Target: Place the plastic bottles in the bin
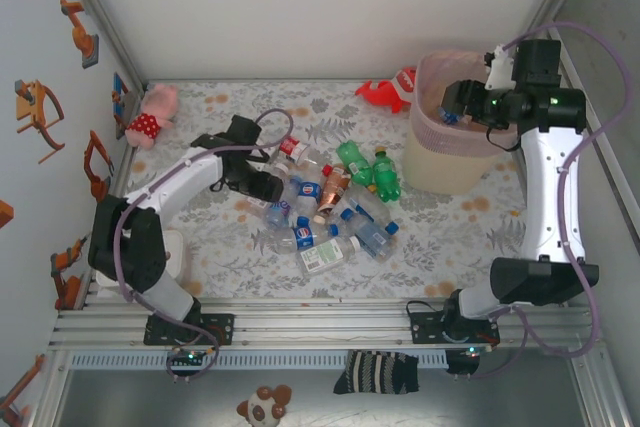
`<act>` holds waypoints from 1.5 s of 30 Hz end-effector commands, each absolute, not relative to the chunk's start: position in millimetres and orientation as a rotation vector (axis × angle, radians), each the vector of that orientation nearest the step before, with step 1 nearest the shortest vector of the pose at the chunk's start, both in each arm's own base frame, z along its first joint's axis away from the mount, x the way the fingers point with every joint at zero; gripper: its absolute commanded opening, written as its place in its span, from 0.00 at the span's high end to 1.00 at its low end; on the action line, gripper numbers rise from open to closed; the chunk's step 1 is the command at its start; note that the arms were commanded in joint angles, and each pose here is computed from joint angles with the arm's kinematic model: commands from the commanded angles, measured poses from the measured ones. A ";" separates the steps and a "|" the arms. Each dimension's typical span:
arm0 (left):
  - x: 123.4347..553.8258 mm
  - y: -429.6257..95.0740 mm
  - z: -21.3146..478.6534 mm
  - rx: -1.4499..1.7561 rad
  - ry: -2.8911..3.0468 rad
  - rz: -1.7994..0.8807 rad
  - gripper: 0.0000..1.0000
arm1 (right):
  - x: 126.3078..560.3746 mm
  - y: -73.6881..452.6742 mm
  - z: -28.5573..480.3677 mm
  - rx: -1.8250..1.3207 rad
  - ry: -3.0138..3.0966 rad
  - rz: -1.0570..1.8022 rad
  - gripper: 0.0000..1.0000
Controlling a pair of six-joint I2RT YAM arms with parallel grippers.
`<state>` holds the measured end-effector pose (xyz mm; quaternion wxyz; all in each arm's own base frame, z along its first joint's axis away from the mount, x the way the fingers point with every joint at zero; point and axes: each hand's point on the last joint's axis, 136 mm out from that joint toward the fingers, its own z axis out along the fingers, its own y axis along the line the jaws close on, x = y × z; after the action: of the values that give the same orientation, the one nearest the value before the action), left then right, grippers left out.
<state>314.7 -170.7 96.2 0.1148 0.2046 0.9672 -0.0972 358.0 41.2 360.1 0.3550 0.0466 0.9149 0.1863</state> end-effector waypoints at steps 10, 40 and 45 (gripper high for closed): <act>343.0 -174.5 71.1 0.694 2.880 -0.241 0.20 | 355.7 47.5 371.8 0.112 2.312 0.511 0.32; 358.6 -154.1 50.3 0.582 2.935 -0.207 0.24 | 360.9 56.2 373.2 0.097 2.310 0.535 0.32; 348.4 -161.3 62.2 0.569 2.925 -0.297 0.19 | 359.2 60.8 374.3 0.087 2.311 0.540 0.32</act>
<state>357.8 -158.7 47.3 0.0705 0.1968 0.9747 -0.0798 360.5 54.5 364.8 0.3652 0.0381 0.9081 0.2012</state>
